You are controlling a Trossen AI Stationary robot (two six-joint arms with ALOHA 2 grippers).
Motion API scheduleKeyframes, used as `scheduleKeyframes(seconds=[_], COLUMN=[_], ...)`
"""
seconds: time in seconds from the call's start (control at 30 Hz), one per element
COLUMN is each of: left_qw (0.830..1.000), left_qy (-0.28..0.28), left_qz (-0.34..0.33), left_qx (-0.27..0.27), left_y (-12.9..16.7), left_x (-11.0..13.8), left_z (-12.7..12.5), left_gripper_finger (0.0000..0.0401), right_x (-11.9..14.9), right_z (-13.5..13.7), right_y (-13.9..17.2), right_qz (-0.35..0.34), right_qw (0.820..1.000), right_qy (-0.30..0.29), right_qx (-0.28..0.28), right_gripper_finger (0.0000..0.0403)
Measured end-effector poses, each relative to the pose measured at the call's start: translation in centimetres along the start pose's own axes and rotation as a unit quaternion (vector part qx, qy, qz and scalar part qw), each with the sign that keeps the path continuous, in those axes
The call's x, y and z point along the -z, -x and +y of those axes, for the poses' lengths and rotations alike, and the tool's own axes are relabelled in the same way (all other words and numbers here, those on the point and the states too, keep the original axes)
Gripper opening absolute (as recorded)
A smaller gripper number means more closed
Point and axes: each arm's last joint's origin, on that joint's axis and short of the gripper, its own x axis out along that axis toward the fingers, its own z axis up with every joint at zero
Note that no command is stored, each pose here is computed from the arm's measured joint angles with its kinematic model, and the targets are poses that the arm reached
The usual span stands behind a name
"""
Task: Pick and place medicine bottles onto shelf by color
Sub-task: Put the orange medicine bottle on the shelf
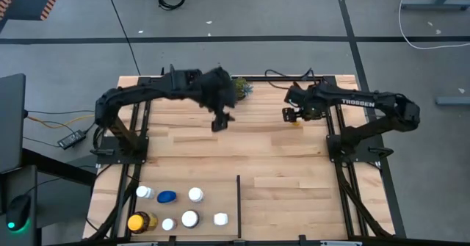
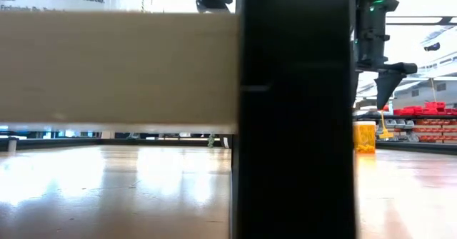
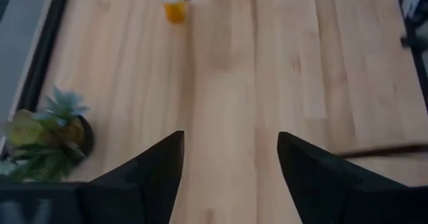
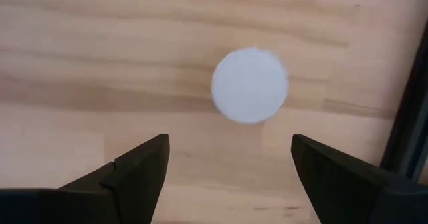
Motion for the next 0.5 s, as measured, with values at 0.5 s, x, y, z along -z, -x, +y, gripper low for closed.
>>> scheduleKeyframes(seconds=[0.5], left_qw=[0.999], left_qy=[0.03], left_qz=[-0.035], left_qx=[0.018], left_y=[0.3], left_x=[-0.4], left_z=[2.0], left_gripper_finger=[0.0236], right_x=[-2.9], right_z=[0.3], right_y=[-3.8], right_qz=[0.039], right_qw=[0.998], right_qy=[0.006], right_qx=[0.053], right_gripper_finger=[0.0335])
